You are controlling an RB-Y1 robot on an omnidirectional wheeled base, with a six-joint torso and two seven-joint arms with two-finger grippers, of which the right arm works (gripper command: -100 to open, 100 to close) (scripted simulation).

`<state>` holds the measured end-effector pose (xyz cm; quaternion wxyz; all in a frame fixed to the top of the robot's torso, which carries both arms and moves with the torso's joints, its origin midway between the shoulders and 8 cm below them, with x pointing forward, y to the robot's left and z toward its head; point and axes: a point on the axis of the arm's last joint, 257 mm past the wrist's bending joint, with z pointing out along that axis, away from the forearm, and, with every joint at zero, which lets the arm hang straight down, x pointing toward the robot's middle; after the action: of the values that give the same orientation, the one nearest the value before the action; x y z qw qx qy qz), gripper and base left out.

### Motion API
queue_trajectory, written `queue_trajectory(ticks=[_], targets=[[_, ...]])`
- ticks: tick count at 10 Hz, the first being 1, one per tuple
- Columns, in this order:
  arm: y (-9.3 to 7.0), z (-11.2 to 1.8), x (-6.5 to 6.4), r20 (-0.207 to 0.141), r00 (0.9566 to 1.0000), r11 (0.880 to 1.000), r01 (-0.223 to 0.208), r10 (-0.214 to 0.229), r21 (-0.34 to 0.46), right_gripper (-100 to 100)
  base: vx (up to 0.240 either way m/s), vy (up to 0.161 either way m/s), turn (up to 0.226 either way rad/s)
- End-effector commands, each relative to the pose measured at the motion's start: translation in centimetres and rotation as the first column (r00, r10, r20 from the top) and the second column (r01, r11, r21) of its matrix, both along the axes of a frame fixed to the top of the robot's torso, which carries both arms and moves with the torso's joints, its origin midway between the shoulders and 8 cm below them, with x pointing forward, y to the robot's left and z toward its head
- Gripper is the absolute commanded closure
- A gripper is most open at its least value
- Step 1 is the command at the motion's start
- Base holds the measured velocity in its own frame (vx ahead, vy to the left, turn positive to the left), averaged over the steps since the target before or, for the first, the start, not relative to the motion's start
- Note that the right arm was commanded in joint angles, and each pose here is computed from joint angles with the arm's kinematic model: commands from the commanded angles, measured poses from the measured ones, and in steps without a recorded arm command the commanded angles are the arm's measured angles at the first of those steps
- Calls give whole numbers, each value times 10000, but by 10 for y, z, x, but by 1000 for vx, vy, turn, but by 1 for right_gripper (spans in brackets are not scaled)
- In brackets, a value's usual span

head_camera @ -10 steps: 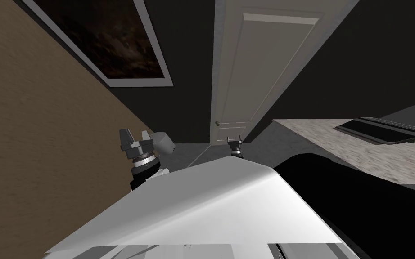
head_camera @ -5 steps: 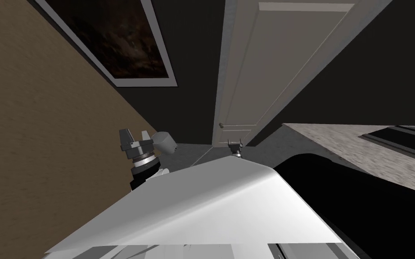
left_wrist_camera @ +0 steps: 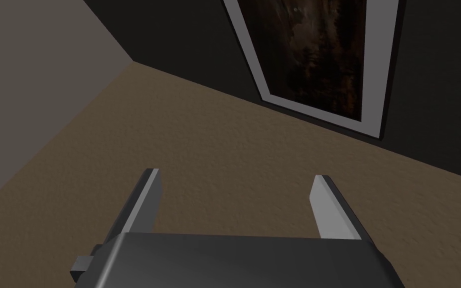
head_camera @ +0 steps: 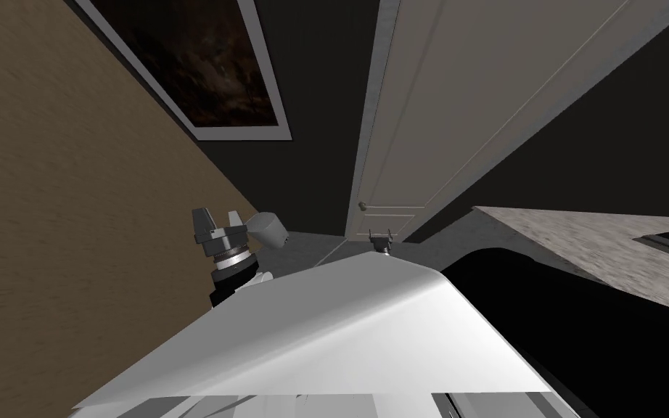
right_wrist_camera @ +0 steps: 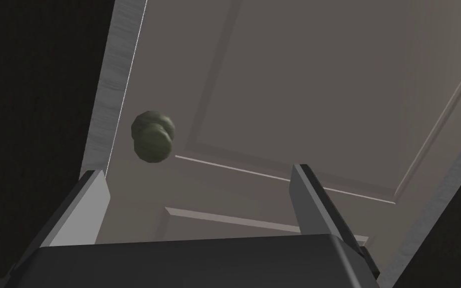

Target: Pull the door open

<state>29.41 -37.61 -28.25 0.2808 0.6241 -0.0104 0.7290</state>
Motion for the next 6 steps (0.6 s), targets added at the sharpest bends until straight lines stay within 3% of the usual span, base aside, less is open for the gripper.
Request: queue_trajectory(ticks=[1, 6], targets=[[-3, -11, -7, -47, 10000, 9993, 52, -51, 375, -100, 114, -20, 97], [-13, -38, -30, -194, 9995, 9900, 280, -256, 1386, -100, 102, -14, 92]])
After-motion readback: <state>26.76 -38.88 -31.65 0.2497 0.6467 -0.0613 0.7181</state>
